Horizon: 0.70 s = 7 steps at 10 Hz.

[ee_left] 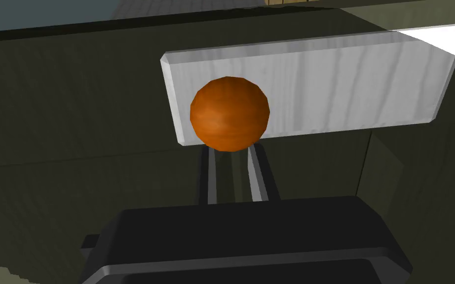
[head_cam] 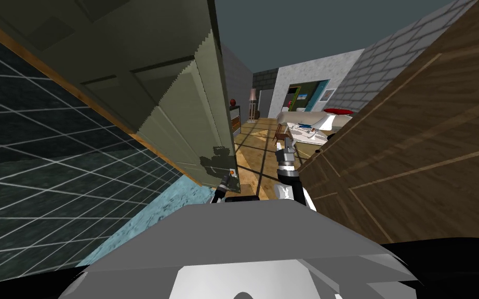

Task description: Push the door open

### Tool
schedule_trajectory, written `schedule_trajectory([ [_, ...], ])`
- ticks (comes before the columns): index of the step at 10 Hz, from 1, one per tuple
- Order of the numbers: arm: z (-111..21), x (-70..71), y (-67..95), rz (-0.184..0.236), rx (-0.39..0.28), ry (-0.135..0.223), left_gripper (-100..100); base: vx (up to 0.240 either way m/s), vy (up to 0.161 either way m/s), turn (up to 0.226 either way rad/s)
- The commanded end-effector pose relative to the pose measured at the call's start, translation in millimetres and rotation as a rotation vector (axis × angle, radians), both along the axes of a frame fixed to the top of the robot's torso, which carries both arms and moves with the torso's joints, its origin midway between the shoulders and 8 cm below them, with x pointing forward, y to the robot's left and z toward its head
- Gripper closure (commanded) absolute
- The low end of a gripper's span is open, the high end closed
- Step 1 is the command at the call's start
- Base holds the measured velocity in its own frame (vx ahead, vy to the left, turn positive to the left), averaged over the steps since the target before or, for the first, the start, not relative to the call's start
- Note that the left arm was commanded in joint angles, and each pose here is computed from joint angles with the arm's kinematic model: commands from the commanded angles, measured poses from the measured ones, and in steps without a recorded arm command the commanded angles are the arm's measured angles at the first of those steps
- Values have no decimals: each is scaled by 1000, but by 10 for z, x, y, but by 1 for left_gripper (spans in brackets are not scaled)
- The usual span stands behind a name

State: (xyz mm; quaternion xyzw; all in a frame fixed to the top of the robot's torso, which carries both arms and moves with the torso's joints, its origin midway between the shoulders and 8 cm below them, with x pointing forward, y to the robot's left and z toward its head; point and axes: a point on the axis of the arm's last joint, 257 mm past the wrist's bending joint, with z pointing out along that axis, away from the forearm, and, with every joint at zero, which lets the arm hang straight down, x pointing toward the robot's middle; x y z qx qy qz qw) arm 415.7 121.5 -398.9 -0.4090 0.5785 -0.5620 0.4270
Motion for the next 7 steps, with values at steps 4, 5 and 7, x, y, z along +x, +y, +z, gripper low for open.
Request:
schedule_trajectory([
  [4,30,39,85,26,-1,1,-100,-78,-33,64],
  [5,36,41,77,28,-5,2,-100,-221,-23,46],
  [7,55,44,41,33,-19,5,-100,-244,-39,63],
])
